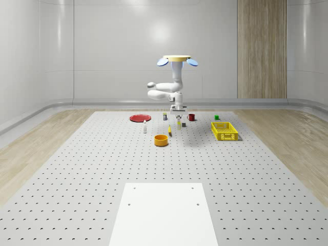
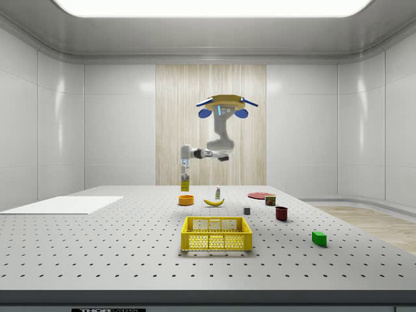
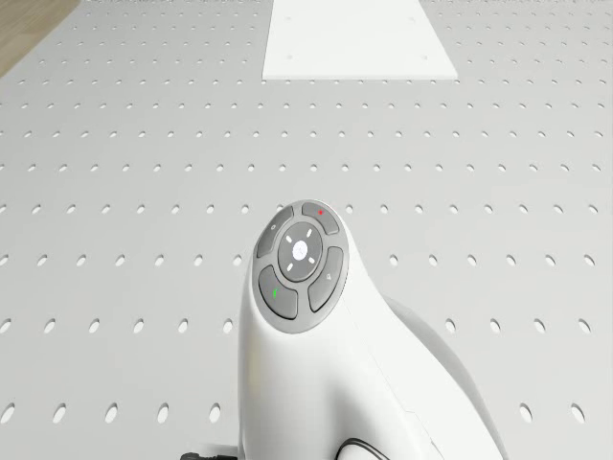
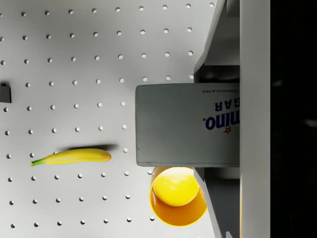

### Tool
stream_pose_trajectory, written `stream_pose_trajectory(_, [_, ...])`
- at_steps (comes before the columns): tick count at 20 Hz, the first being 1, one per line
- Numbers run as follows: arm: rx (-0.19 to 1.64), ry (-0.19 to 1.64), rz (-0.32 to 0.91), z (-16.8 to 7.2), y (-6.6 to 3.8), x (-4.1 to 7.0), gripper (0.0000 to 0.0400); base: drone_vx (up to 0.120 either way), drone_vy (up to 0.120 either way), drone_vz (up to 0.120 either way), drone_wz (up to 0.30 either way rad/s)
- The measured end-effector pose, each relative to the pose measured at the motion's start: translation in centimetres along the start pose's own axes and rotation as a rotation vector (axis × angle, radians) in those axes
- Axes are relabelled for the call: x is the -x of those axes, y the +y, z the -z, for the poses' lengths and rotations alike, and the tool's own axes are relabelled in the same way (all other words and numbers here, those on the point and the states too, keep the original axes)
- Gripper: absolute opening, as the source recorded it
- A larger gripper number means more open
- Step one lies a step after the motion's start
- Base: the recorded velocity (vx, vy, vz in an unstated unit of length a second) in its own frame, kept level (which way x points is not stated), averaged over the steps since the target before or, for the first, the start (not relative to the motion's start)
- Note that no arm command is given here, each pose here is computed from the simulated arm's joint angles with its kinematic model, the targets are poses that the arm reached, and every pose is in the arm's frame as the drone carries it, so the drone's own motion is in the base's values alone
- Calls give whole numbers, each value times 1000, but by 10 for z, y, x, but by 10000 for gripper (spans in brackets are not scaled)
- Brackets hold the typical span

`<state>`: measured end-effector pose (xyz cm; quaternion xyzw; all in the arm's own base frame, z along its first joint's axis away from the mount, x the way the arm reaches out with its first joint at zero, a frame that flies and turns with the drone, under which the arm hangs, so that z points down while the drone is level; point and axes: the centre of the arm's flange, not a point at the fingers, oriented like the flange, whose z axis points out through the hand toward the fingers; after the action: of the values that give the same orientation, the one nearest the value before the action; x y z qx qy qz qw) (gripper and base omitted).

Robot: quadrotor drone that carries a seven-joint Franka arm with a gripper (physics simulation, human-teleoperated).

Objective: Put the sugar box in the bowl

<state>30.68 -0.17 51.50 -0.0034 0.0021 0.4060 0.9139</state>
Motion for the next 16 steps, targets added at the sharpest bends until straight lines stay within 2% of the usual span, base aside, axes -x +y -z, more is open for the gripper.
stream_pose_trajectory(2, [0,0,0,0,0,0,163,80,-120,0,0])
stream_pose_trajectory(16, [0,0,1,0,0,0,163,0,-120,0,0])
